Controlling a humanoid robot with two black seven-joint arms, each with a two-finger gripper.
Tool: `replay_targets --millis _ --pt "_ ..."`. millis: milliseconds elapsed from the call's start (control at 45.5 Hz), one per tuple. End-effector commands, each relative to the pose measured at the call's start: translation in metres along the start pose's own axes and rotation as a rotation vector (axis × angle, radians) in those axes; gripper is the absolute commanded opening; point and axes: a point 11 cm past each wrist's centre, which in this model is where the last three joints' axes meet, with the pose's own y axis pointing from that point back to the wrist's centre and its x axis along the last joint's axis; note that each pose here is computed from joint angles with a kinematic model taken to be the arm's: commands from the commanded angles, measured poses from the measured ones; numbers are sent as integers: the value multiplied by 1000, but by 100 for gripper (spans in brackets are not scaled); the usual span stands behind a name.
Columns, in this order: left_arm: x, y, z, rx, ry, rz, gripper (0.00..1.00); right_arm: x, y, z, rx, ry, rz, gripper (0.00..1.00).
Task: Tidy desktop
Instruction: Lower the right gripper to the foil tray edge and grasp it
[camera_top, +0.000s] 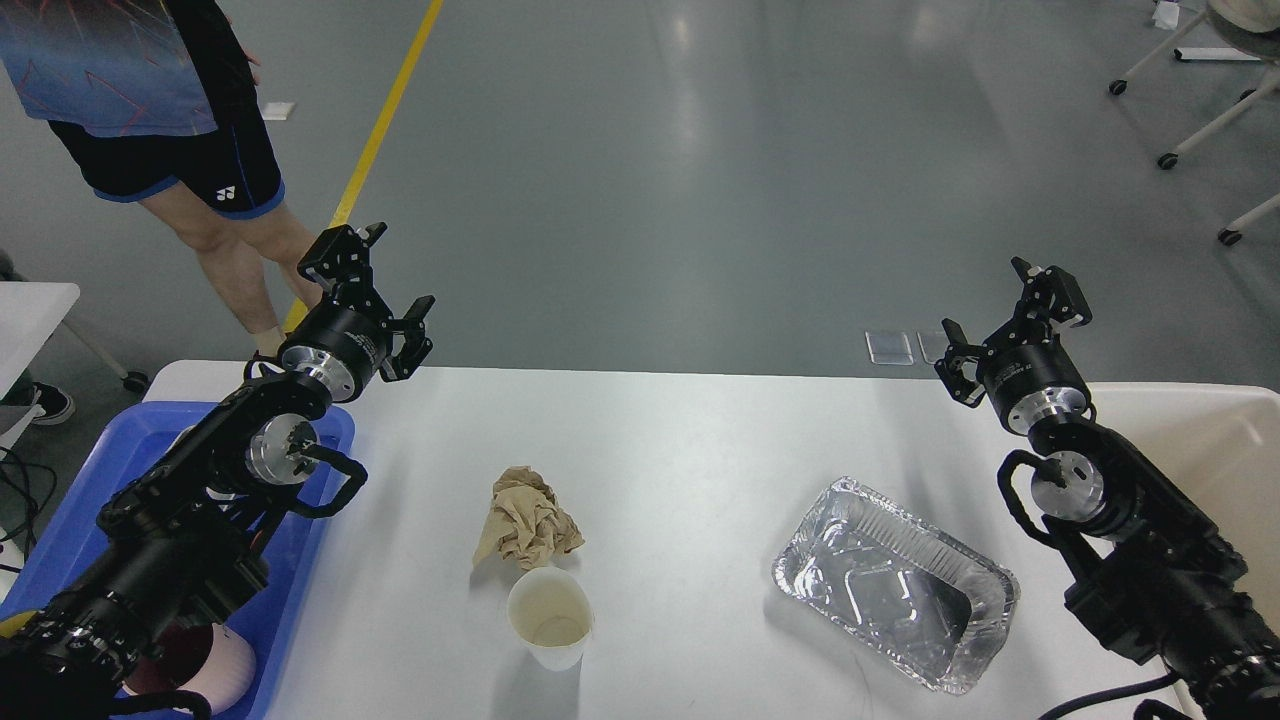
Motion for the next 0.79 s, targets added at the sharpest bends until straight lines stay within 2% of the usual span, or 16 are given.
replay_targets --millis 0,88,285,461,571,768 --pt "-1 0 -2 7 5 -8 96 1 2 -3 -26 64 -27 100" --pt "-1 1 -2 5 18 -17 96 -5 6 -5 -96 209 -105 100" --pt "9 9 -11 9 86 -7 96 -2 30 -19 -353 587 -239 100" --pt "13 18 -16 -2 148 -55 96 16 87 -29 -611 780 -324 100" --pt "14 20 -17 -9 163 -66 96 21 136 -34 -744 840 -397 100" --pt "15 21 -16 -8 160 -65 96 26 196 -80 -851 941 -429 100"
